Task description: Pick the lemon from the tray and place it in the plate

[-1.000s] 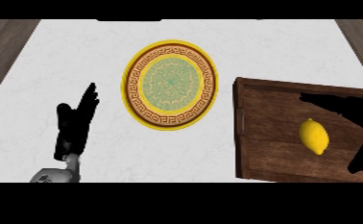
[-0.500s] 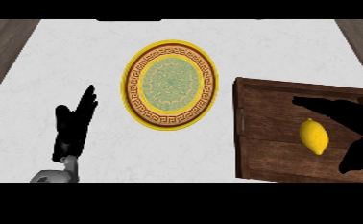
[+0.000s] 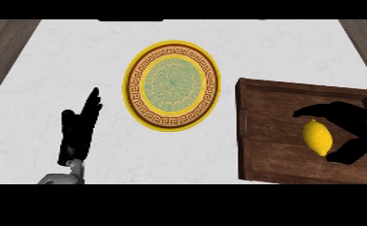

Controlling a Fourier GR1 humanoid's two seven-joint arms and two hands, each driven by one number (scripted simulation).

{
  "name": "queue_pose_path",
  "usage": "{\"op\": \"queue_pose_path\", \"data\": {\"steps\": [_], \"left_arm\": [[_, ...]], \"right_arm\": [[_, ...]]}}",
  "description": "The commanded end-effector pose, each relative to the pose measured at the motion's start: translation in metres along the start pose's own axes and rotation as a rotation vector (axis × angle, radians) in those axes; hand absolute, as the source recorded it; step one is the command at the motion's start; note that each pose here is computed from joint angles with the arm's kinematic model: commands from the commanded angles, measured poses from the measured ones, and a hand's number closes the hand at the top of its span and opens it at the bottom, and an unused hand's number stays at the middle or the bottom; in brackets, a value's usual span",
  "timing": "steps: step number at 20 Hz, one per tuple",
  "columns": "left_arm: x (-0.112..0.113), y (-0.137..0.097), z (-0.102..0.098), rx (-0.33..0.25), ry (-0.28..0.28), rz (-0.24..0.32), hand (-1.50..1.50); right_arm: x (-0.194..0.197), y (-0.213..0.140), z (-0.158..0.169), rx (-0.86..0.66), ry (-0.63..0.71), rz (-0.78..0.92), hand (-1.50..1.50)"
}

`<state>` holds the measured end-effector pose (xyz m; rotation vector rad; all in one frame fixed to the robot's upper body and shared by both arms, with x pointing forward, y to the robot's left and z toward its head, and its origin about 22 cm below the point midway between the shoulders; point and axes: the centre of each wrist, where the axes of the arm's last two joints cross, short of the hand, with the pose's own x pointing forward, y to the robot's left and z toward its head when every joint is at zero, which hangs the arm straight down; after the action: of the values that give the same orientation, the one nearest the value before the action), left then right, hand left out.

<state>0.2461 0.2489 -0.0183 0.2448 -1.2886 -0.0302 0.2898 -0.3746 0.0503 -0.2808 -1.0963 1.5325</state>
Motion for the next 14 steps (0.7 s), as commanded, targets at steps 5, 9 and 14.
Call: {"op": "queue_pose_path", "data": {"steps": [5,9,14], "left_arm": [[0.004,-0.01,-0.001,-0.008,0.007,-0.015,0.0],[0.009,-0.015,0.001,0.019,-0.005,0.006,0.0],[0.014,-0.004,-0.011,-0.028,0.004,-0.001,0.0]], "right_arm": [[0.003,0.011,-0.022,-0.073,-0.066,0.085,1.5],[-0.009,0.009,-0.003,-0.14,-0.045,0.101,1.5],[0.172,0.029,-0.114,-0.22,-0.272,0.131,1.5]]}}
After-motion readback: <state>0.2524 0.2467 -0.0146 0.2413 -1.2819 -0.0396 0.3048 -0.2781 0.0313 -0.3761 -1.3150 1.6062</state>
